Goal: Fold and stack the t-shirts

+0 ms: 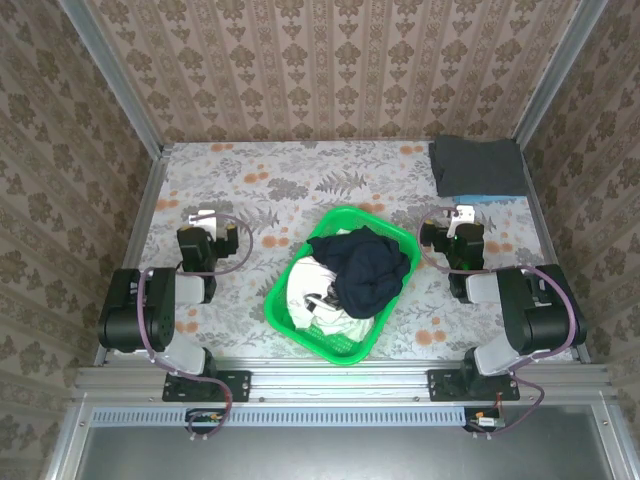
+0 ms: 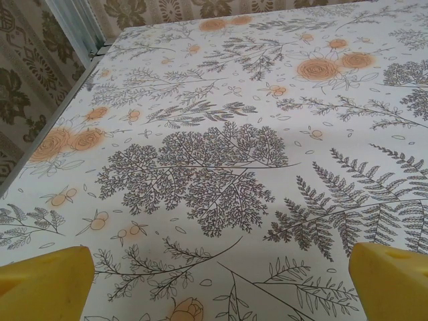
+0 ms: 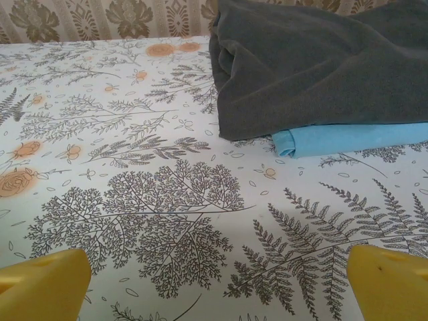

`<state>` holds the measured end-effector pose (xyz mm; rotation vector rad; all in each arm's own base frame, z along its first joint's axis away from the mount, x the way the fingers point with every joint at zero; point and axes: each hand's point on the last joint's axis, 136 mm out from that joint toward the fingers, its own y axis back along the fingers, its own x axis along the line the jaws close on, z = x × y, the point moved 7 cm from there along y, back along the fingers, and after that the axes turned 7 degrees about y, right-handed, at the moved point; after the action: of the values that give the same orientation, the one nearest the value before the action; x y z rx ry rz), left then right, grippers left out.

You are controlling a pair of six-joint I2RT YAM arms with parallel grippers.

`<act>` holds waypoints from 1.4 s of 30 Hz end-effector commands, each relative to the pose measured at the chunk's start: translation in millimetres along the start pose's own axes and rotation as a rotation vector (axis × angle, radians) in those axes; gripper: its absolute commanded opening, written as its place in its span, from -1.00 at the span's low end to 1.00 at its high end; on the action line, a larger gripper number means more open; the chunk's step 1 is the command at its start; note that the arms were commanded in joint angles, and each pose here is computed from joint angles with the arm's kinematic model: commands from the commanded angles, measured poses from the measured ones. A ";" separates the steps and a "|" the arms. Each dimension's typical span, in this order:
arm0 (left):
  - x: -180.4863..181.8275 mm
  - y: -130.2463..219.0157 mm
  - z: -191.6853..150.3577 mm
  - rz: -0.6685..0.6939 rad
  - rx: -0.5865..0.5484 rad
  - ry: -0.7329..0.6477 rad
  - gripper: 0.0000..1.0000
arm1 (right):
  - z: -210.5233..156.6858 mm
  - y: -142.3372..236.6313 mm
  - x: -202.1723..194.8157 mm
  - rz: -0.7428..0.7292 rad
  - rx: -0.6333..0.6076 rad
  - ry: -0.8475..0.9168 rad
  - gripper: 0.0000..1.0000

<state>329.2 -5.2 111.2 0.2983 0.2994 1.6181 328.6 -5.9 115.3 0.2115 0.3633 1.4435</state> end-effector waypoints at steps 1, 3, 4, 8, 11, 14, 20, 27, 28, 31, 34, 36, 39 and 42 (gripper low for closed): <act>1.0 0.6 8.4 0.013 -0.042 -0.007 1.00 | 8.4 -1.6 0.2 0.014 -0.025 -0.002 1.00; 0.9 0.5 7.9 0.013 -0.040 -0.008 1.00 | 7.8 -1.4 0.2 0.015 -0.024 -0.001 1.00; 0.8 0.6 8.1 0.012 -0.041 -0.008 1.00 | 7.8 -1.3 0.2 0.015 -0.023 -0.001 1.00; 0.6 0.6 7.6 0.011 -0.039 -0.008 1.00 | 7.7 -1.3 0.0 0.014 -0.024 -0.002 1.00; 0.6 0.6 7.8 0.012 -0.040 -0.008 1.00 | 8.1 -1.3 0.2 0.015 -0.025 -0.001 1.00; 0.7 0.5 7.8 0.012 -0.040 -0.008 1.00 | 7.8 -1.3 0.2 0.015 -0.024 -0.001 1.00; 0.8 0.7 7.9 0.012 -0.040 -0.008 1.00 | 8.0 -1.5 0.2 0.015 -0.024 -0.002 1.00; 0.8 0.7 7.7 0.012 -0.040 -0.008 0.99 | 7.6 -1.4 0.2 0.015 -0.023 -0.001 1.00; 0.9 0.5 8.1 0.012 -0.041 -0.008 1.00 | 7.6 -1.4 0.3 0.015 -0.023 -0.001 1.00; 0.9 0.5 8.2 0.013 -0.042 -0.008 0.99 | 7.9 -1.3 0.2 0.015 -0.024 -0.002 1.00; 0.4 0.6 8.3 0.011 -0.042 -0.009 1.00 | 8.0 -1.3 0.3 0.016 -0.025 -0.002 1.00; 0.5 0.6 7.9 0.012 -0.040 -0.008 1.00 | 7.5 -1.3 0.2 0.015 -0.022 -0.002 1.00; 1.1 2.9 12.6 0.041 -0.056 -0.014 0.99 | 7.8 -1.4 0.3 0.015 -0.023 -0.001 1.00; -0.2 22.3 37.9 0.173 -0.073 -0.042 1.00 | 7.8 -1.5 0.3 0.015 -0.024 -0.001 1.00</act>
<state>325.0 -6.7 118.4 0.3197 0.2811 1.6710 328.5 -5.9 115.3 0.2118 0.3636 1.4435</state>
